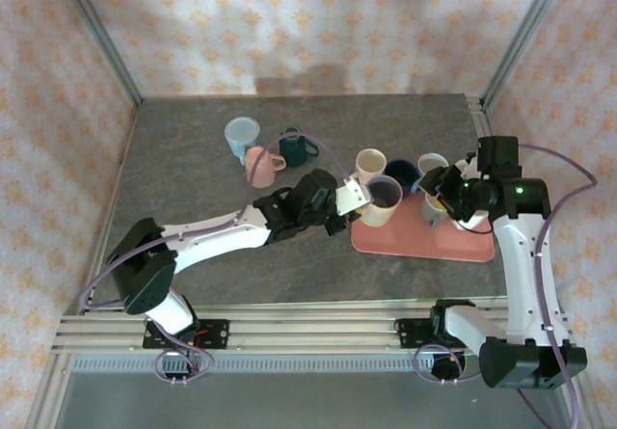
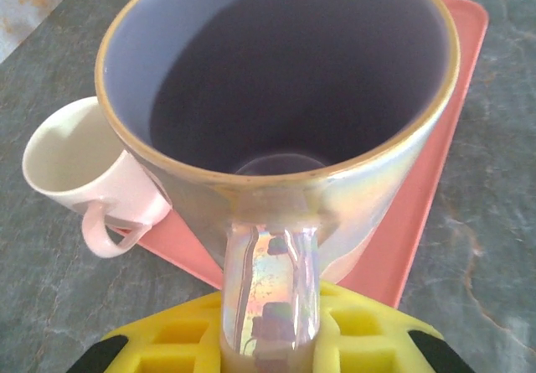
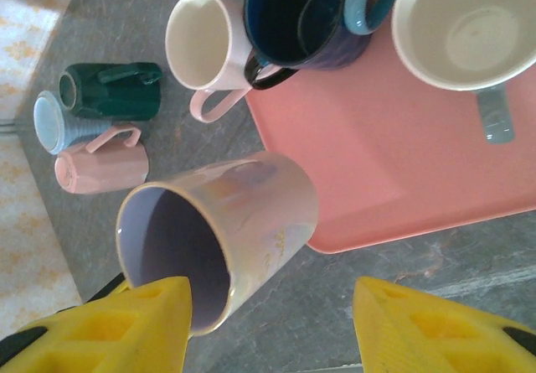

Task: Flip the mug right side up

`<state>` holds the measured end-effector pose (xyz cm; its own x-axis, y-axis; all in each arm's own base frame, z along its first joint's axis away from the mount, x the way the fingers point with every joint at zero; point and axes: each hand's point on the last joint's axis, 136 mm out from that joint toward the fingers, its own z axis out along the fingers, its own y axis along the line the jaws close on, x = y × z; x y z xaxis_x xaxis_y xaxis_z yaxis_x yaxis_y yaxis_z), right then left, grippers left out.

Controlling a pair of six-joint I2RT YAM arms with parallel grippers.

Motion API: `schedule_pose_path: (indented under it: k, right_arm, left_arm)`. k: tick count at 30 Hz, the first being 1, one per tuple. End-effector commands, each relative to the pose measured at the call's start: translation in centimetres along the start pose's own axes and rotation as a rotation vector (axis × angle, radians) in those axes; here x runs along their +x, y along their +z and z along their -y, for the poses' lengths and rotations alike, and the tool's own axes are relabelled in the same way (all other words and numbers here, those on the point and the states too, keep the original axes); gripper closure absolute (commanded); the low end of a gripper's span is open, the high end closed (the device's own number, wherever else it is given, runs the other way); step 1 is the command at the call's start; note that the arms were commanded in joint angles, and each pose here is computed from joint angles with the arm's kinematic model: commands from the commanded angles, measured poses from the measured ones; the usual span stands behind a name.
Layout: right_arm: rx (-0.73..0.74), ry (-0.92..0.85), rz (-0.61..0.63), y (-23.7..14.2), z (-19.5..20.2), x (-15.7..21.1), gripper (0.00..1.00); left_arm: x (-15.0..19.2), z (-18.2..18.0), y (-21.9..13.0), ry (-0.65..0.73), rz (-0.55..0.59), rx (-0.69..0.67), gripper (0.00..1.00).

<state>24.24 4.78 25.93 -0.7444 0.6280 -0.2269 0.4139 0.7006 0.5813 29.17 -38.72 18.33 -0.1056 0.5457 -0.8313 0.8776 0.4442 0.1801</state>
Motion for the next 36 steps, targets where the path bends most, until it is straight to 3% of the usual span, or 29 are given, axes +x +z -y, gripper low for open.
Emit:
schedule_pose_path:
  k: [1,12,22,36]
  right_arm:
    - [0.026,-0.002,-0.021,0.1,1.3,0.2,0.46]
    - [0.145,0.002,-0.048,1.5,5.1,0.0,0.45]
    - [0.147,0.024,-0.049,2.4,5.6,-0.2,0.45]
    - [0.152,0.03,-0.039,2.0,5.5,-0.4,0.45]
  left_arm:
    - [-6.7,-1.7,-0.4,0.042,0.249,-0.094,1.0]
    - [-6.2,-1.3,4.9,0.048,0.241,-0.054,1.0]
    - [-7.2,-1.3,6.6,0.023,0.28,-0.037,1.0]
    - [-5.5,0.0,9.5,-0.004,0.254,0.004,1.0]
